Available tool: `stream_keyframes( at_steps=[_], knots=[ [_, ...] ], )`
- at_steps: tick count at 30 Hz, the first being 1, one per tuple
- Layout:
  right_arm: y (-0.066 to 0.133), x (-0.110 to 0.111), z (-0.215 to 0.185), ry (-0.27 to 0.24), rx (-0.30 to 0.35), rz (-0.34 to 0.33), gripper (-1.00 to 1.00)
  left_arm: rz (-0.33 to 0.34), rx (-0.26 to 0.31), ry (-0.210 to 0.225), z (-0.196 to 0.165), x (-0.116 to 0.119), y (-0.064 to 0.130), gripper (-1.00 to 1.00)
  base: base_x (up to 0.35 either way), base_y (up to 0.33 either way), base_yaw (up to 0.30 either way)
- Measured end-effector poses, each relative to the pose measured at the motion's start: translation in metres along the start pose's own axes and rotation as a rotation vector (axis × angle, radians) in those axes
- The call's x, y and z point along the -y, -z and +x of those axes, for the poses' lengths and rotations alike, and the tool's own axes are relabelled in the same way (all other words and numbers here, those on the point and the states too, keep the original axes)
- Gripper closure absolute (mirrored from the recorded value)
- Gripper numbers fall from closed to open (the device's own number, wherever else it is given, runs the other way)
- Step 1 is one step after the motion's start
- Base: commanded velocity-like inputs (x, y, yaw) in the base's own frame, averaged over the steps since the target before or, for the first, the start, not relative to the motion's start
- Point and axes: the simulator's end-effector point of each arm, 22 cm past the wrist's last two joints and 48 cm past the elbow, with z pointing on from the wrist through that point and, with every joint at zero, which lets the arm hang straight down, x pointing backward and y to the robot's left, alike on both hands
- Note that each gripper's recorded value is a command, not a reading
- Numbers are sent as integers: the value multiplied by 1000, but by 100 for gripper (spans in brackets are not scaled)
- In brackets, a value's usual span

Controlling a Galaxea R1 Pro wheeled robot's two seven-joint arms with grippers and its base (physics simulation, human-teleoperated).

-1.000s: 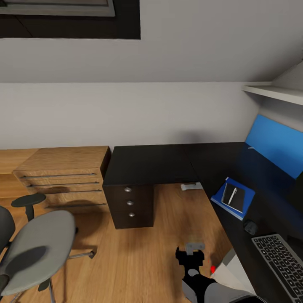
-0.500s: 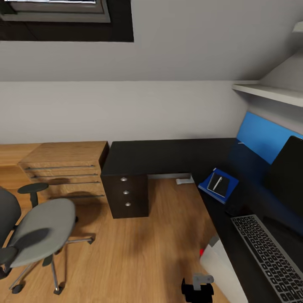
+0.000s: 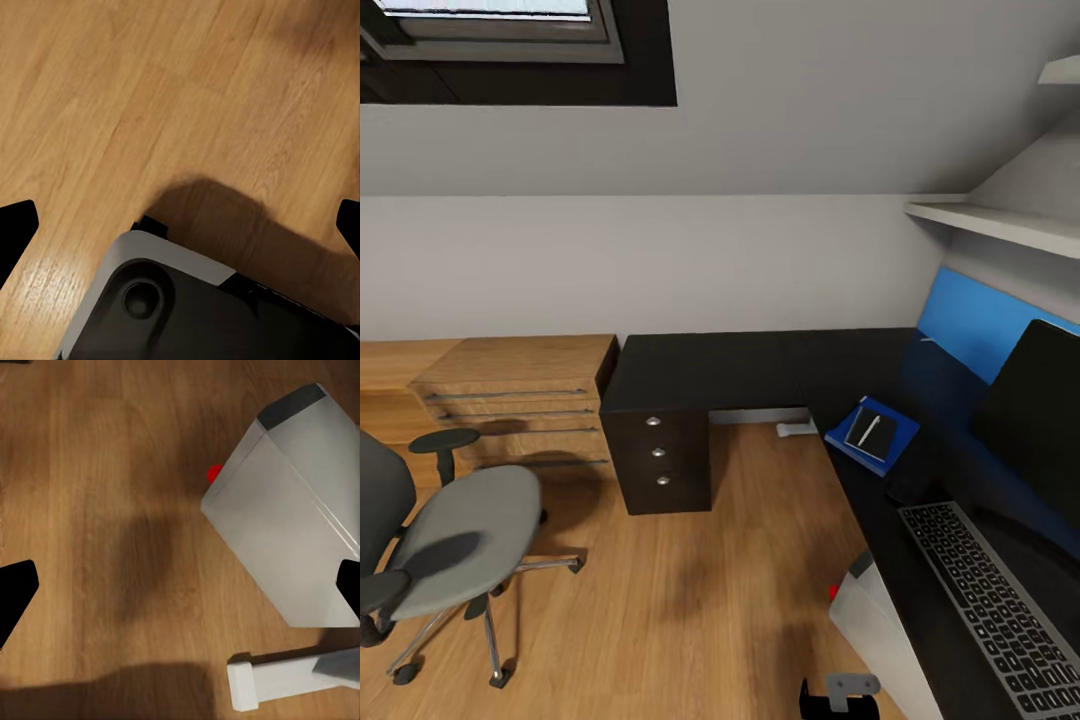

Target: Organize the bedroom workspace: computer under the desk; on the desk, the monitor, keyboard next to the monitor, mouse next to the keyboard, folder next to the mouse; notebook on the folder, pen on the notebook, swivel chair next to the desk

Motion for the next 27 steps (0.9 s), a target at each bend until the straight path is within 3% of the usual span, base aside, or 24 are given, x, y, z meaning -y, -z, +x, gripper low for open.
stream_keyframes(
  at_steps=[11,20,27],
  knots=[
    [4,-2,-3,-7,17,-2,-100,-6,6,3,-3,-4,0,-100,0,0,145],
    [4,0,-5,-9,22,0,-100,-44,-32,-6,12,-31,4,-100,0,0,248],
    [4,1,-8,-23,36,4,-100,-49,11,-18,6,-36,6,-100,0,0,279]
  ],
)
